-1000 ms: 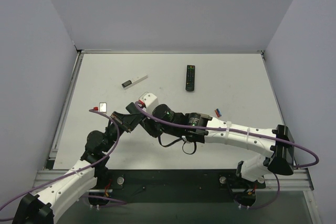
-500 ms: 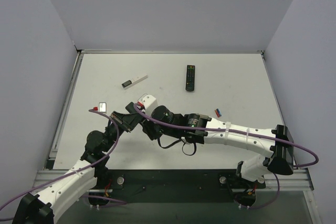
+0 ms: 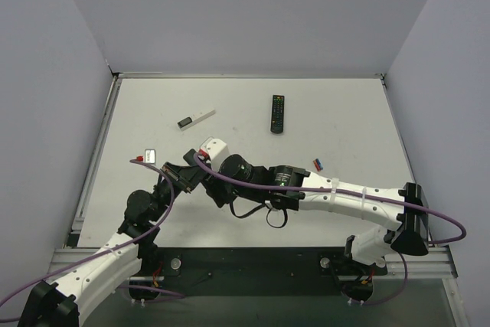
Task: Load the batteries into the remote control
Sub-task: Load the battery into the remote control.
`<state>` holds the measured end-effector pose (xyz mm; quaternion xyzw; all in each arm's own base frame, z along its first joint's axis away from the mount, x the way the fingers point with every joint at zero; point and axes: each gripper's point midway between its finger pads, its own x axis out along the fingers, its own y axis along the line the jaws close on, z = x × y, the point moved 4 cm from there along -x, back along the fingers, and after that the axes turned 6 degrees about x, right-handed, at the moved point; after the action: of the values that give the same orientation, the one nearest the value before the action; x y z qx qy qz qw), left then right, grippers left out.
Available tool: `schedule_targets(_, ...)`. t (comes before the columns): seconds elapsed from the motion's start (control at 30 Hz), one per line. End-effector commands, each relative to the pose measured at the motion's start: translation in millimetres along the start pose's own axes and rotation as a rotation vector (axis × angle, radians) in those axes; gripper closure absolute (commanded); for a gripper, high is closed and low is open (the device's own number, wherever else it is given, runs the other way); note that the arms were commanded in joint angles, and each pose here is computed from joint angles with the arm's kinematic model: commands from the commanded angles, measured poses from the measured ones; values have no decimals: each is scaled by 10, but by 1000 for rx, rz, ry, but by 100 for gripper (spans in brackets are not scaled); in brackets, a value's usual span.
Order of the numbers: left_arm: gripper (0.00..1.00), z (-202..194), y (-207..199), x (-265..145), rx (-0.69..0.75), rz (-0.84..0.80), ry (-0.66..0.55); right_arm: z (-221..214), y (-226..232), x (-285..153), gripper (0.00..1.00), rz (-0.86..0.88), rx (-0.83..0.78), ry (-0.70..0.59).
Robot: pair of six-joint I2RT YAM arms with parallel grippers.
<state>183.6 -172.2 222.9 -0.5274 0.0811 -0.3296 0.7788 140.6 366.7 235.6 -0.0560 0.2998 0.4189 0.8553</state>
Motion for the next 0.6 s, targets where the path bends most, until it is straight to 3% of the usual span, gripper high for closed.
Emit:
schedule_targets(0.0,100,108,-293,45,9,-105,-22,242,-55,-231,52,-19,-37,-59)
schedule_targets(0.2,100,48,-272,68,3,-87,30,346,-71,-438,49,69,-135,-89)
schedule_targets(0.27,100,21,-280,75,0,-89,54,345,18,-536,48,195,-184,-90)
schedule_targets(0.37,100,-10,-310,96,-3,-95,90,363,14,-602,47,245,-278,-117)
schedule_targets(0.57,100,-42,-382,127,-1,-105,143,208,54,-646,47,381,-570,-138)
